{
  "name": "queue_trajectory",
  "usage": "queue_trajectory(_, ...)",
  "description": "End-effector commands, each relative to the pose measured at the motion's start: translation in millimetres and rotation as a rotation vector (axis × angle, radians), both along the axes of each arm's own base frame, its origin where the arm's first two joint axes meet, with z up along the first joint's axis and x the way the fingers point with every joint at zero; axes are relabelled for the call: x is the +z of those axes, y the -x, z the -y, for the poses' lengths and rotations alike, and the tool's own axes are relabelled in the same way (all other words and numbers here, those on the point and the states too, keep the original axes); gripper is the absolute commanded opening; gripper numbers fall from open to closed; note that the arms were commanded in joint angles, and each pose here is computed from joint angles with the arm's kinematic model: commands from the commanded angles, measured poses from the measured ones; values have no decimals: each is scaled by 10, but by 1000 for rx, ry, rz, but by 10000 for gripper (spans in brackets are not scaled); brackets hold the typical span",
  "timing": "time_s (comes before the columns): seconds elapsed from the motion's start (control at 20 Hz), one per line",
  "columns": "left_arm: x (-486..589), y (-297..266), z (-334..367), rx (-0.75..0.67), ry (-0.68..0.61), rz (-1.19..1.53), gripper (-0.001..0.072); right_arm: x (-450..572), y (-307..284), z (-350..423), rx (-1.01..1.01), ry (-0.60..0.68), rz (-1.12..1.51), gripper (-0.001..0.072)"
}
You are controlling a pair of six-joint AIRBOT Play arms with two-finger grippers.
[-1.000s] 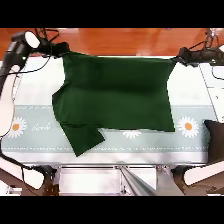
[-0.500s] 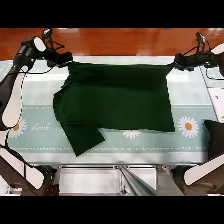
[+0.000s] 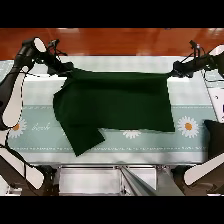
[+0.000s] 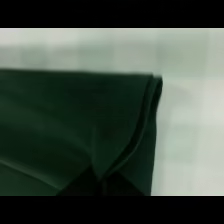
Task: Fold the shirts.
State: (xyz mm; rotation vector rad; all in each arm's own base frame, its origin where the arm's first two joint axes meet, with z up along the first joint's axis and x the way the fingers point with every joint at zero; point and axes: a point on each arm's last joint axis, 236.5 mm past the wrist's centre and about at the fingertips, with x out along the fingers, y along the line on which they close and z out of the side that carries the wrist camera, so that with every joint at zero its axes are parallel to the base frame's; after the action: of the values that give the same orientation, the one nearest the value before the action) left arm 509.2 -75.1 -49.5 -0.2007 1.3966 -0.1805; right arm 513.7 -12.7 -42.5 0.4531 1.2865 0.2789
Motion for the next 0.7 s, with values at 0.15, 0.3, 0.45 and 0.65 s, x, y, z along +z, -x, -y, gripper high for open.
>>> queue_trajectory(0.15,-259,480,83,-69,31,-180,18,-294,372,-64,39,-19,-155,22)
queue_trajectory(0.3,-273,497,81,-64,31,-187,23,-306,331,-50,21,-16,-143,135)
queue_trajectory(0.45,-250,673,0,-89,13,-258,502,-210,396,-50,22,-35,-158,409)
queue_trajectory(0.65,122,701,-295,-19,20,-208,500,213,691,366,-39,-55,-182,409)
